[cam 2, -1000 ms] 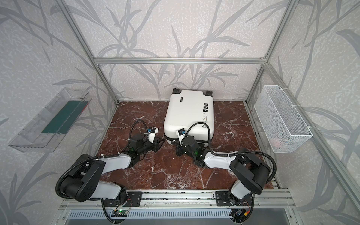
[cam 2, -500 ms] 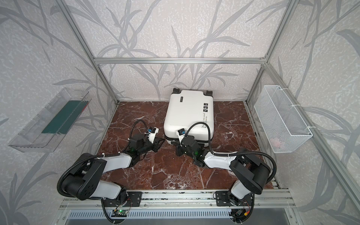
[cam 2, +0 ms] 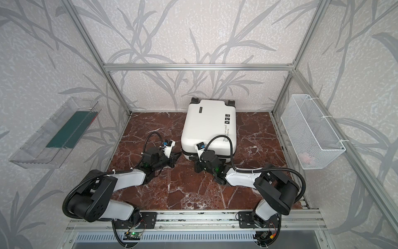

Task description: Pack the luggage

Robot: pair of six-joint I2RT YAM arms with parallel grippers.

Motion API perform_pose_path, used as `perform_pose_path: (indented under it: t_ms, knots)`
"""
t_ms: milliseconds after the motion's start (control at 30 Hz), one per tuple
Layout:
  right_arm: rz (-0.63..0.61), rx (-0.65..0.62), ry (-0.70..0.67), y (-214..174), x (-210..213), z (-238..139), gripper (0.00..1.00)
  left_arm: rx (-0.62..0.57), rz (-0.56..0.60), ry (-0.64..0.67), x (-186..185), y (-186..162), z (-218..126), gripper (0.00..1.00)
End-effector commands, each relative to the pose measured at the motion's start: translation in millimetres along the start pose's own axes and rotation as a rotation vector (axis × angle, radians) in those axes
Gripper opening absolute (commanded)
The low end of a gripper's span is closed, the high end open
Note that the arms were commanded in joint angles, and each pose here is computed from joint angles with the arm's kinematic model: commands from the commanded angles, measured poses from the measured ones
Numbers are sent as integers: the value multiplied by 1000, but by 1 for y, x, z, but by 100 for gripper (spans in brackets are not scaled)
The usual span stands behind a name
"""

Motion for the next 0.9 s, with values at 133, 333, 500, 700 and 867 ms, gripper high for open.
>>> perform_pose_path:
  t_ms: [133,333,500,700,867]
  knots:
    - [54,33,97,1,12,3,0,20,-35,33,-8,3,-10,0]
    - [60,30,105,2,13,6,0,10,-23,63,-14,-1,-18,0]
    - [60,32,108,2,13,6,0,-28,-7,169,-5,-3,-23,30]
    - [59,31,108,3,13,6,0,-35,30,206,-1,-3,-21,40]
    - [58,32,105,3,13,6,0,-56,43,204,1,0,-14,41]
Point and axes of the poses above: each gripper's point midway between its finger pads, its own z axis out along the fingers, its own x axis along the line the jaws close on, y = z × x, the point moved 6 cm from there along -z, back along the fingers, and after that the axes turned 11 degrees about -z, right-handed, at the moved point
